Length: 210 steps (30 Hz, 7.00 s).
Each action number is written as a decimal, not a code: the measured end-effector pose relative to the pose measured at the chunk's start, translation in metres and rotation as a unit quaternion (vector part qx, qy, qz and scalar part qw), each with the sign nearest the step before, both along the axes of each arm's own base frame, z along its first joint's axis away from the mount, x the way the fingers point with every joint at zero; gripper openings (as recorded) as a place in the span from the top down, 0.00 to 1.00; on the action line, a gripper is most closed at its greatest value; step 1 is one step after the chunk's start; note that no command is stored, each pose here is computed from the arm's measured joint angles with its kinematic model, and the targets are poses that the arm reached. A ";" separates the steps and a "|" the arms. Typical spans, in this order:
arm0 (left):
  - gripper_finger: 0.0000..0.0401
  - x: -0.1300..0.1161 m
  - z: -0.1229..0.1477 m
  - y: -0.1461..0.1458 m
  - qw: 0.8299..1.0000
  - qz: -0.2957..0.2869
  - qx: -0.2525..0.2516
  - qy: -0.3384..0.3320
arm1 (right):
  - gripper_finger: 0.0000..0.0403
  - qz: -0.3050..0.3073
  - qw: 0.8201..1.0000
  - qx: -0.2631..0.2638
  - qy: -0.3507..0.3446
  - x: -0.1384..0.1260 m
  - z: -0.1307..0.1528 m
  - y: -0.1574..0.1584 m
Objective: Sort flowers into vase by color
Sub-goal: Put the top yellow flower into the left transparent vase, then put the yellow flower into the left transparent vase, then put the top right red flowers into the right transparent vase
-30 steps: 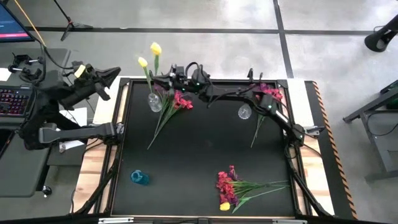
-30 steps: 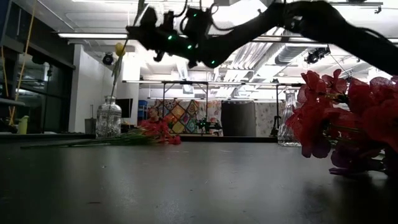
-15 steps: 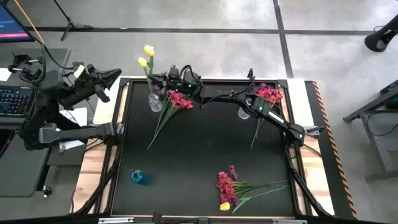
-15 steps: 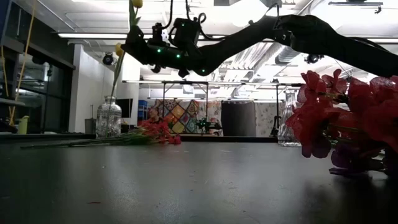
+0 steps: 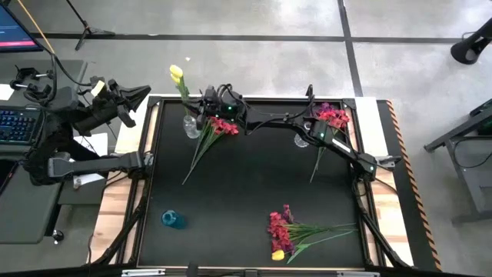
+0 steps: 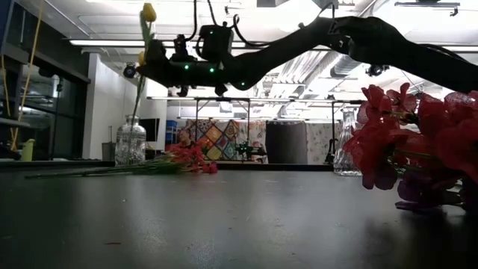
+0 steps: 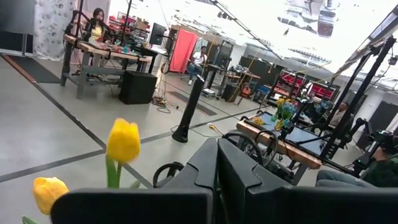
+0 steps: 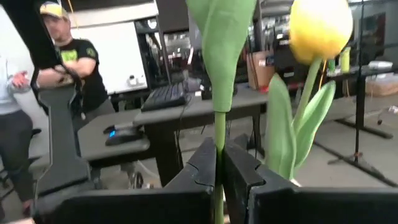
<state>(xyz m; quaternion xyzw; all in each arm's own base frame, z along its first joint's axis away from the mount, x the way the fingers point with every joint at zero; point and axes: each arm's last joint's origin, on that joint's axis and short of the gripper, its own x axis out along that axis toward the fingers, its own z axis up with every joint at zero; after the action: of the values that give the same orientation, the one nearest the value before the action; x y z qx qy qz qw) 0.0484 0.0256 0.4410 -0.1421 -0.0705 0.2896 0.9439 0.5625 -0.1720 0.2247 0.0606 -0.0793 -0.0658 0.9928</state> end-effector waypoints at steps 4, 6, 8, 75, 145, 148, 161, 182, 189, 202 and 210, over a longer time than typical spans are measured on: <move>1.00 0.000 0.000 0.000 1.000 0.000 0.000 0.000 | 0.98 0.001 0.999 0.012 0.035 0.000 -0.006 -0.001; 1.00 0.000 0.001 0.000 1.000 0.000 0.001 -0.003 | 0.93 0.002 0.998 0.020 0.059 0.000 -0.008 -0.001; 1.00 0.000 0.002 0.000 1.000 0.001 0.003 -0.007 | 0.85 0.005 0.996 0.027 0.082 -0.002 -0.005 0.000; 1.00 0.044 0.000 0.009 0.992 -0.115 0.023 0.043 | 0.48 0.329 0.694 0.138 0.626 -0.347 -0.023 0.391; 1.00 0.042 0.017 0.009 0.988 -0.103 0.114 -0.011 | 1.00 0.064 0.987 -0.068 -0.132 -0.159 0.078 0.101; 1.00 0.042 0.018 0.010 0.989 -0.087 0.115 -0.015 | 1.00 0.086 0.980 -0.098 -0.148 -0.121 0.082 0.097; 1.00 0.042 0.018 0.010 0.988 -0.072 0.139 -0.001 | 1.00 0.033 0.986 -0.141 -0.082 -0.039 0.075 0.044; 1.00 0.042 0.018 0.010 0.987 -0.072 0.143 0.001 | 1.00 0.028 0.987 -0.160 0.010 -0.026 0.054 0.039; 1.00 0.042 0.018 0.010 0.987 -0.072 0.142 0.001 | 1.00 0.039 0.991 -0.126 0.033 -0.025 0.049 0.042; 1.00 0.042 0.018 0.010 0.987 -0.072 0.143 0.001 | 0.58 0.053 0.998 0.017 0.029 -0.029 0.051 0.031; 1.00 0.042 0.018 0.010 0.987 -0.072 0.143 0.002 | 0.23 0.047 0.996 0.003 0.077 -0.042 0.069 0.026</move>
<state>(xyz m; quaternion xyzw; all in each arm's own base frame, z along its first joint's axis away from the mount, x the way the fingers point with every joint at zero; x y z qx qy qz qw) 0.0900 0.0359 0.4593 -0.0094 -0.0995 0.2085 0.9729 0.5206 -0.1458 0.2938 0.0620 0.0007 -0.0237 0.9978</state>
